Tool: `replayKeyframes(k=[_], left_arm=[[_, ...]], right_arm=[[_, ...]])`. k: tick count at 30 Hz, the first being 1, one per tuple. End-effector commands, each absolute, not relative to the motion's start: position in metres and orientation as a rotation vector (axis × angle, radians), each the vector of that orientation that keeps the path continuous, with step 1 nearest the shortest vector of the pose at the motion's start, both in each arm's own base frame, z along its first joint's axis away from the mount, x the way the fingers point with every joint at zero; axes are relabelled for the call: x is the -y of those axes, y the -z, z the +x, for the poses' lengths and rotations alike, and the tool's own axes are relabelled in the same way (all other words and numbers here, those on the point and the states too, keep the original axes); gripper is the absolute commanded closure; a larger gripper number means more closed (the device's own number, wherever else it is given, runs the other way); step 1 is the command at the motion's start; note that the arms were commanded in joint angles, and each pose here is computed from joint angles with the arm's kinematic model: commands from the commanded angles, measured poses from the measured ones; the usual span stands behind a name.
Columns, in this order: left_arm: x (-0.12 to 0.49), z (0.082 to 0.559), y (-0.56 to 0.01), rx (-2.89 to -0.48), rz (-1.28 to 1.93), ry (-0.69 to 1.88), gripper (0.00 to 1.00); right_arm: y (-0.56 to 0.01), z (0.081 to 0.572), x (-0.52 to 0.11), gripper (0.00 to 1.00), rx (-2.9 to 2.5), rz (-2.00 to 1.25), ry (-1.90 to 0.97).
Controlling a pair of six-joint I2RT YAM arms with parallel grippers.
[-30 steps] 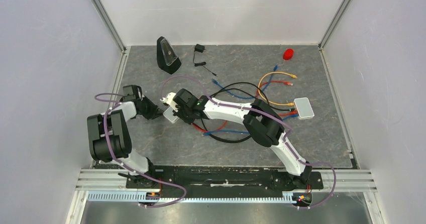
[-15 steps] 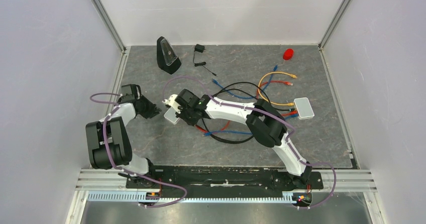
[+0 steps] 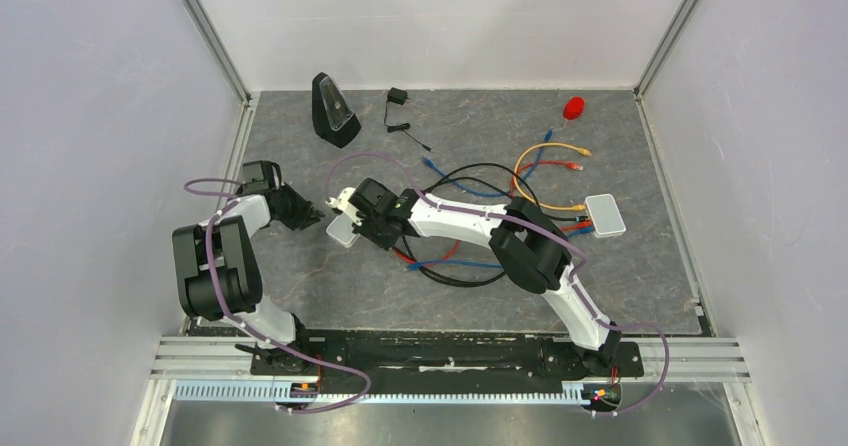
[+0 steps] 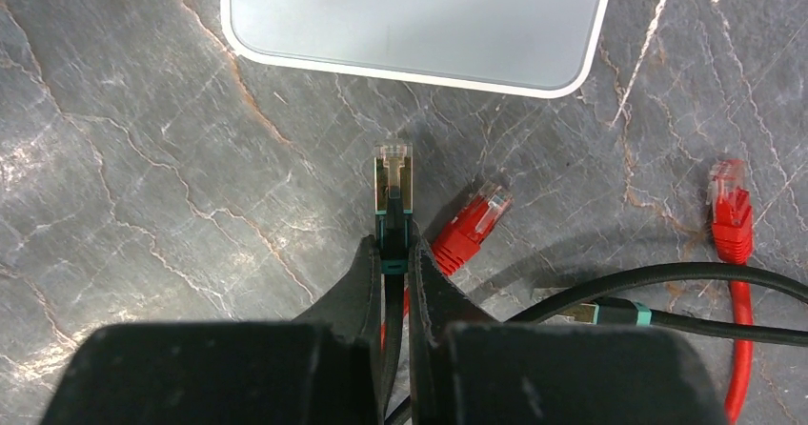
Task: Insert the plug into the switch port
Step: Insert the connector into the switch port.
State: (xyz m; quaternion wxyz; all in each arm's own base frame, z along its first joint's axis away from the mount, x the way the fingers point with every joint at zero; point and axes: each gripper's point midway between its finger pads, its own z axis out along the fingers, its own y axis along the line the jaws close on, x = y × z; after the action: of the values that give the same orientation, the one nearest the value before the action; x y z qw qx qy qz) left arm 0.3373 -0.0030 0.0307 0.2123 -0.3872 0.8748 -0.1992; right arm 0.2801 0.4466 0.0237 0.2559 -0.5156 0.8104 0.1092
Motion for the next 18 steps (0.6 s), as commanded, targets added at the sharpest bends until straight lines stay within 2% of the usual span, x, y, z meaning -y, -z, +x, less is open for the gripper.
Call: replayKeyframes(k=[1, 18], left_arm=[[0.010, 0.342, -0.032, -2.453, -1.001, 0.616, 0.75], [0.030, 0.323, -0.019, -2.480, -1.027, 0.739, 0.76]], right_arm=[[-0.029, 0.292, -0.450, 1.00, -2.196, -1.358, -0.266], [-0.024, 0.295, -0.468, 1.00, -2.205, -1.333, -0.314]])
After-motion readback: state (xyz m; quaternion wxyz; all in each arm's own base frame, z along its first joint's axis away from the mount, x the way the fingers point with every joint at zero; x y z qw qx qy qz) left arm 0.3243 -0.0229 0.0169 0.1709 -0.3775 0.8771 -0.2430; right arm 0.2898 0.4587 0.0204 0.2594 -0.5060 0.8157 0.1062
